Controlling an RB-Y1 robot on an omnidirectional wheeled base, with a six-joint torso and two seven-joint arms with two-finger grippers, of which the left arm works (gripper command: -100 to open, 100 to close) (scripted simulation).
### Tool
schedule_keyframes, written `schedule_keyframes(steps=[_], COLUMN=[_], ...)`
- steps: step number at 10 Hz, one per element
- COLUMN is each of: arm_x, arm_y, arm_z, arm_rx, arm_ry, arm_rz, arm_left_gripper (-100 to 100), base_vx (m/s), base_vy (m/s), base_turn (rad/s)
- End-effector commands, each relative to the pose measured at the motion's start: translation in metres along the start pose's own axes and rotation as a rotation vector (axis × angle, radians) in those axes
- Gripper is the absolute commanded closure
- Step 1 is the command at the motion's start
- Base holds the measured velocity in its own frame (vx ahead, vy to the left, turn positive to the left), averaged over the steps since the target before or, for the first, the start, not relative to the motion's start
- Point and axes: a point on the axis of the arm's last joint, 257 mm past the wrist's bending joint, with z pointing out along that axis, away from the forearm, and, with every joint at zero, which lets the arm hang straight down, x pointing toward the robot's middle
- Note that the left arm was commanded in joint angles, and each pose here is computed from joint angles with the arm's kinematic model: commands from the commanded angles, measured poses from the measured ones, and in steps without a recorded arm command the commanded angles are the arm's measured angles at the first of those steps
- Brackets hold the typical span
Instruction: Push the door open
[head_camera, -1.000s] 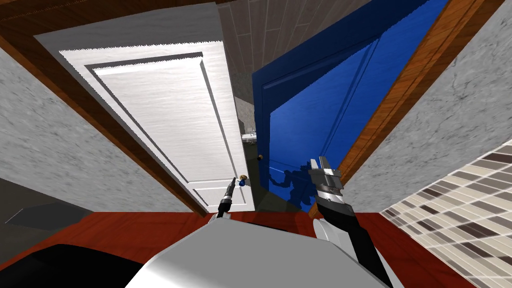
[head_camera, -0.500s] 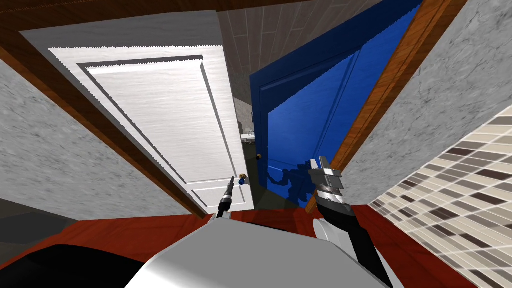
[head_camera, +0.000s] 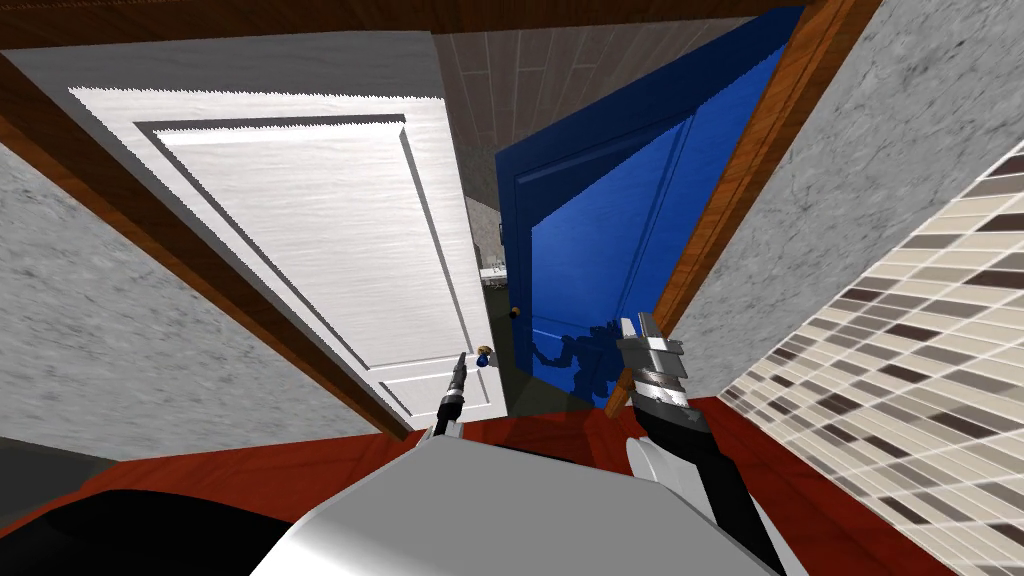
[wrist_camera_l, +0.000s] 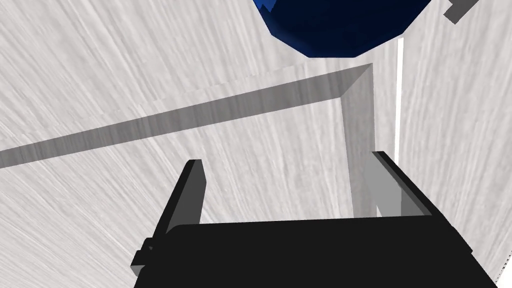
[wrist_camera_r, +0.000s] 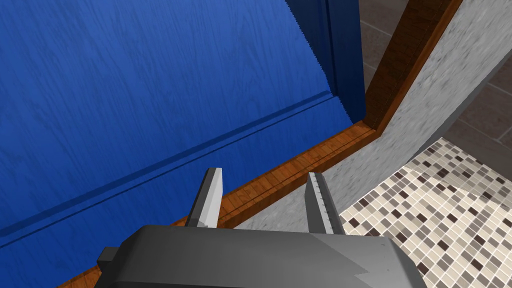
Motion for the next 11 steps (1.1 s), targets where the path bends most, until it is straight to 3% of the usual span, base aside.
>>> schedule_keyframes(steps=[1,2,4,7,11], arm_x=[-0.003,-0.003,-0.007,-0.009,-0.014], arm_y=[0.0,0.0,0.001,0.002,0.004], arm_z=[0.0016,0.0016,0.0041,0.0052,0.0081], arm_rx=[-0.001,-0.001,-0.002,-0.001,0.002], arm_ry=[-0.015,-0.015,-0.042,-0.055,-0.097], arm_rz=[-0.066,-0.072,-0.169,-0.243,-0.411], arm_left_gripper=[-100,-100,-100,-100,-100], base_vx=[-0.053,-0.04,-0.063,-0.044,-0.057], base_vy=[0.004,0.008,0.016,0.004,0.011], base_turn=[-0.088,-0.04,-0.119,-0.05,-0.089])
